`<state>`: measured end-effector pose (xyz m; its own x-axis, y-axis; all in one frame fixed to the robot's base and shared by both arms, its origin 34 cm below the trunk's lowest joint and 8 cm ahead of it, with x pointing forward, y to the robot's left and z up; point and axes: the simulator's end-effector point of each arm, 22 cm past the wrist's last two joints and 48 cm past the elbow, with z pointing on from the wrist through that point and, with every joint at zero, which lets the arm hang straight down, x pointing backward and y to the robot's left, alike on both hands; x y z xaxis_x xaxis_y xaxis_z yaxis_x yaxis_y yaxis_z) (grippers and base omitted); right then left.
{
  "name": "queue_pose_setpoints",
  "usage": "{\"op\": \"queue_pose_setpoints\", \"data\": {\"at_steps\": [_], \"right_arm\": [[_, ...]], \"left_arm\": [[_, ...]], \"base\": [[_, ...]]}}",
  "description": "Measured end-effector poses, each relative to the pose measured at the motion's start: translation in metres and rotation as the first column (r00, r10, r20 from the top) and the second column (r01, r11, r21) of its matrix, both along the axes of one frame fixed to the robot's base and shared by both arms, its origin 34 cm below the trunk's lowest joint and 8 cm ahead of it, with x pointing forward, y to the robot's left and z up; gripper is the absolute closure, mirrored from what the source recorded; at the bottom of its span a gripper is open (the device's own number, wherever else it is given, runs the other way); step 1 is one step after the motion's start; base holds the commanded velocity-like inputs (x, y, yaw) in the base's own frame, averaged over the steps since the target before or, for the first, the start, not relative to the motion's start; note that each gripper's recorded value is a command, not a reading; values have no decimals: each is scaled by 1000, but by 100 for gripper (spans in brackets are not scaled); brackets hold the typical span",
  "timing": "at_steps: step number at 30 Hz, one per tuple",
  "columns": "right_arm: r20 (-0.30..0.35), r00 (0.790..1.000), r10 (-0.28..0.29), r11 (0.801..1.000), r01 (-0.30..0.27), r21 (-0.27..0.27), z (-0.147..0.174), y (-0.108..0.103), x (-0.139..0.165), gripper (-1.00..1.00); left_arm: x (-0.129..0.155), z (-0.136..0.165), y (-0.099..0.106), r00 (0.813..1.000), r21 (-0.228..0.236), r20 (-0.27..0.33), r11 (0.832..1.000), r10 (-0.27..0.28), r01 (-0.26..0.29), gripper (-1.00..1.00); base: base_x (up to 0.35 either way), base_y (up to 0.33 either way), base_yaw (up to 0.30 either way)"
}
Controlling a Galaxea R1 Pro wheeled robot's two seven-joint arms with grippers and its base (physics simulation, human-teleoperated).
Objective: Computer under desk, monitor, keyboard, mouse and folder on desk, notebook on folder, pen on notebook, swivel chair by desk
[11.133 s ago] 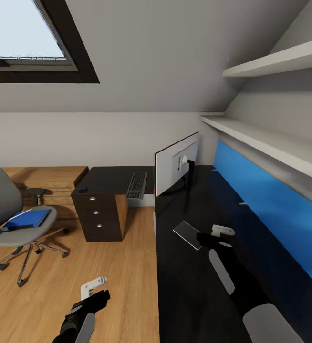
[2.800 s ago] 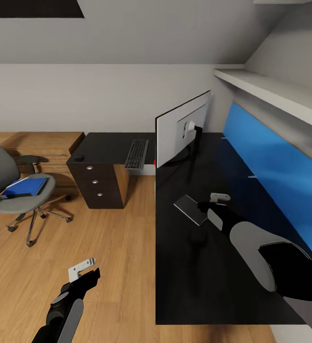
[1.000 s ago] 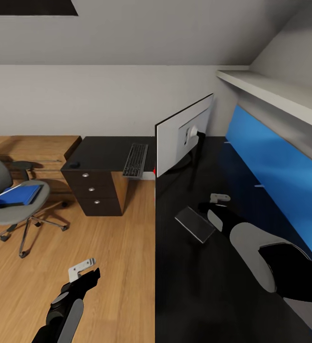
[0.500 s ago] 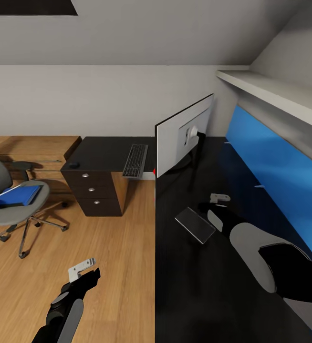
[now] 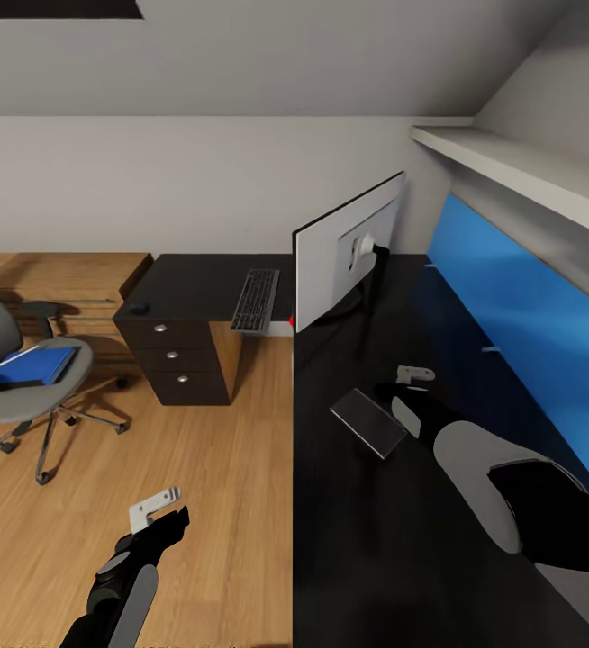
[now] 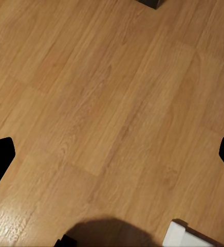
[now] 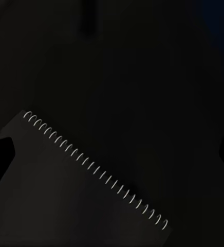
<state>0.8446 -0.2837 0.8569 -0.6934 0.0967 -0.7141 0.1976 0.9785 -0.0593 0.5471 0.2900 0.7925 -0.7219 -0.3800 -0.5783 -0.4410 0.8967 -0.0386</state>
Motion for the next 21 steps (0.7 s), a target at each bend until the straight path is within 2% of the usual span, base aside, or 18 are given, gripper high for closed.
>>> {"op": "queue_pose_setpoints", "data": {"at_steps": [21], "right_arm": [[-30,1000,1,1000,-1,1,-23,0,-4,-100]], "left_arm": [[-7,-14,0,999,0,-33,1000,0,0,-100]], "base": [[0,0,0]]}}
